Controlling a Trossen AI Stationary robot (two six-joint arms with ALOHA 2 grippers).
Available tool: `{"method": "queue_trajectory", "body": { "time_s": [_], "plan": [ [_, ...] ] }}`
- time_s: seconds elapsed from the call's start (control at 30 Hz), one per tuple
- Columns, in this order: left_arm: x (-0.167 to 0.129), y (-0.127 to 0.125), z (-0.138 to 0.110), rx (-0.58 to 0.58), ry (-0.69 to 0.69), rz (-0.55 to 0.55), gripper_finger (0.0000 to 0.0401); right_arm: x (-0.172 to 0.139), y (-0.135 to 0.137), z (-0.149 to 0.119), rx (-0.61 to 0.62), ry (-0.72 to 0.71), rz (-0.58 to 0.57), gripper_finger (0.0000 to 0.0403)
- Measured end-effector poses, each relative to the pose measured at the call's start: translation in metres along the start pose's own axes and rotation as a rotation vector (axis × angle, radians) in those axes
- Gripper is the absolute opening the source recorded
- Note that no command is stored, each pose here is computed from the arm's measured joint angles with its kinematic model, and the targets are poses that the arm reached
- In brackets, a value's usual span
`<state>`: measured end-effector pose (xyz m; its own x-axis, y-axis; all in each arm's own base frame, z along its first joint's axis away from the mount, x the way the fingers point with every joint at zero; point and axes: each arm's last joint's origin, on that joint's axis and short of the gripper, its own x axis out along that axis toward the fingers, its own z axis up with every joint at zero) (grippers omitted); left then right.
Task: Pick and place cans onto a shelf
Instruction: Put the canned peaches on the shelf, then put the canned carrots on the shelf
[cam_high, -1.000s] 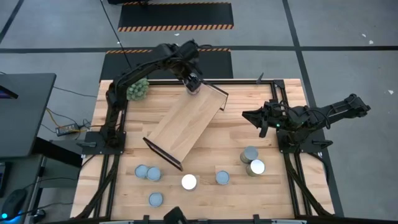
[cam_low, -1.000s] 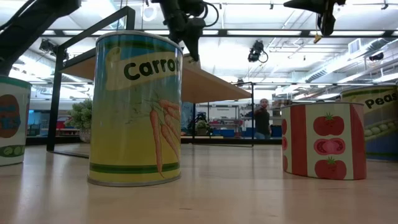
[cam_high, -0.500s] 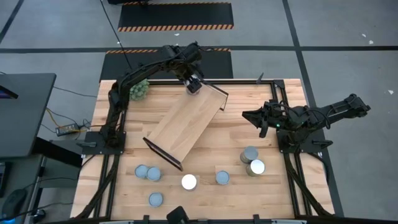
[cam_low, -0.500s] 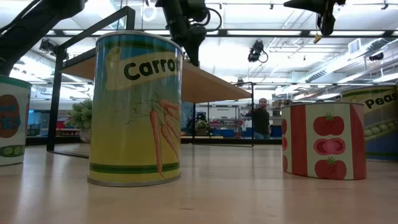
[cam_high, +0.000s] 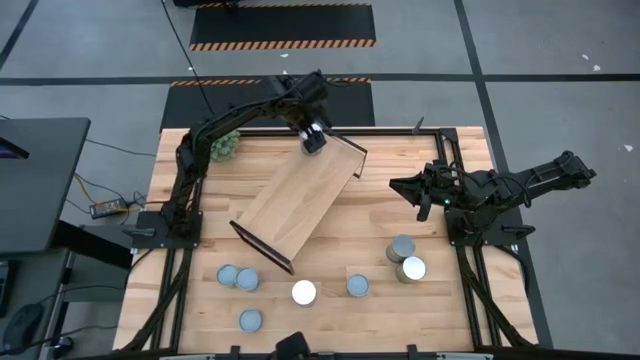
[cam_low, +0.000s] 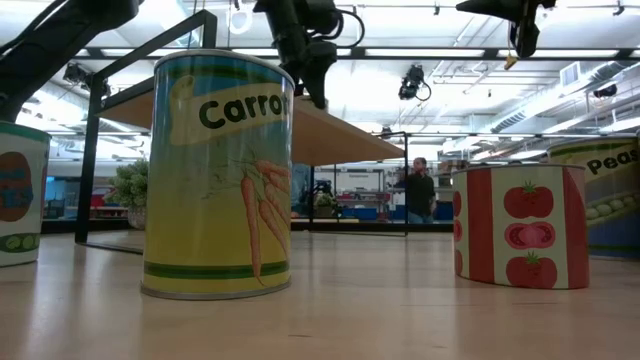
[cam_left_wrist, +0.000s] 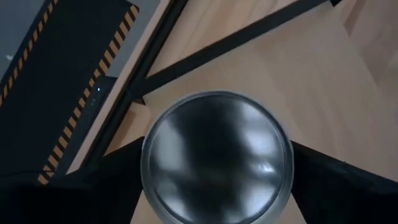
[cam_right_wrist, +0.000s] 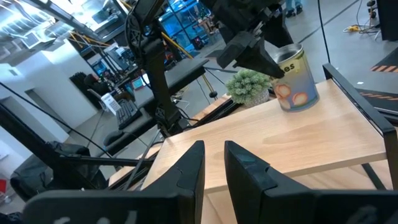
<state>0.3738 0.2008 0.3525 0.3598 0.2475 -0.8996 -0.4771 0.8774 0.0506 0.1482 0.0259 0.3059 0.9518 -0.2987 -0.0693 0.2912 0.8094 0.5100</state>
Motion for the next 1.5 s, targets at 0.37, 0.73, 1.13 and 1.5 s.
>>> {"method": "queue_trajectory", "body": {
  "time_s": [0.37, 0.73, 1.13, 1.5],
  "plan": [
    [0.0, -0.003, 0.005, 0.02, -0.049, 0.021, 0.0397, 0.0, 0.0, 0.0, 0.001, 0.004, 0.006, 0.0068],
    [-0.018, -0.004, 0.015, 0.031, -0.179, 0.063, 0.0397, 0.0, 0.0, 0.0, 0.002, 0.004, 0.007, 0.0068],
    [-0.086, -0.042, 0.0, 0.279, -0.329, -0.094, 0.0371, 0.0, 0.0, -0.001, -0.005, 0.014, 0.003, 0.0068],
    [-0.125, -0.132, -0.04, 0.488, -0.269, -0.368, 0.0341, -0.012, -0.004, 0.008, -0.021, -0.021, 0.026, 0.0068]
  ]
}}
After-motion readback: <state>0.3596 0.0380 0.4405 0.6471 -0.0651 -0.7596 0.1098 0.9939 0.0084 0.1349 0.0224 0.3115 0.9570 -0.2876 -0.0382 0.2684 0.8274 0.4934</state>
